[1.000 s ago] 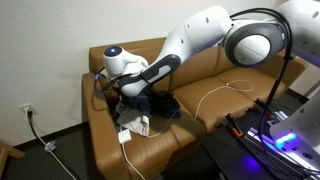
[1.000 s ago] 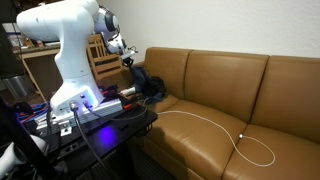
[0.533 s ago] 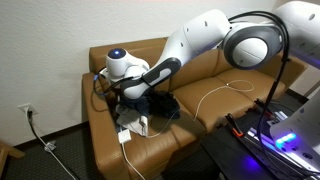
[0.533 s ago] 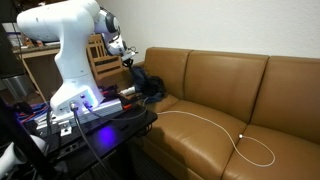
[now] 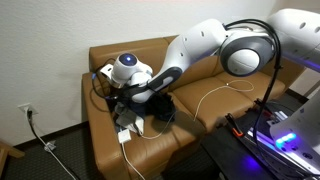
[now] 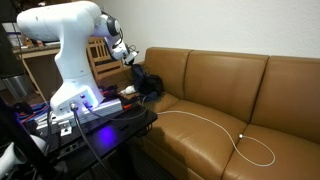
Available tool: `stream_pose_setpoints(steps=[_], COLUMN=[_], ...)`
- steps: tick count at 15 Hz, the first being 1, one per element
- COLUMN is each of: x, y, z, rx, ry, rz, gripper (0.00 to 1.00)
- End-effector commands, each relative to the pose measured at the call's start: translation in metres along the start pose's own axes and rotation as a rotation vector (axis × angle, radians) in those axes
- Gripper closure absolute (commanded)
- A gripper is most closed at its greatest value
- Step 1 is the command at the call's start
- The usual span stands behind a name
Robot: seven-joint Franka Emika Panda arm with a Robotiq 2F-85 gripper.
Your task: Move the pair of jeans to the left
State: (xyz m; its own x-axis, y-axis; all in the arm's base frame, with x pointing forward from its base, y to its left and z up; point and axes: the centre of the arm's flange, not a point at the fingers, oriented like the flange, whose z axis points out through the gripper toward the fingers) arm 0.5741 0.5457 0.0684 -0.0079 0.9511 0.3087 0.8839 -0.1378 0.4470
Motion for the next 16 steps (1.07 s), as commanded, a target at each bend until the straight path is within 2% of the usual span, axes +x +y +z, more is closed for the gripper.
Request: stream_pose_setpoints(steps=[1,5,9,11,14,15,16], x=[0.01,0.002,0.003,-0.005,-0.005,-0.005,-0.006], y=[0.006,0.005,0.009,0.006,0.006,0.006,0.003], z=[0.002,0.003,0.002,0.003,0.003,0.003,0.002], rx=[-0.086,-0.095,-0.129,-0.091,-0.092,-0.092,-0.051], ry=[0.135,0.09,0.091,0.057,0.056,0.056,0.021], rz=[-0.031,0.043,0.07,0.071,0.067,0.067,0.092], gripper=[0.99,0.99,0.99,0.95,0.95,0.99,0.99])
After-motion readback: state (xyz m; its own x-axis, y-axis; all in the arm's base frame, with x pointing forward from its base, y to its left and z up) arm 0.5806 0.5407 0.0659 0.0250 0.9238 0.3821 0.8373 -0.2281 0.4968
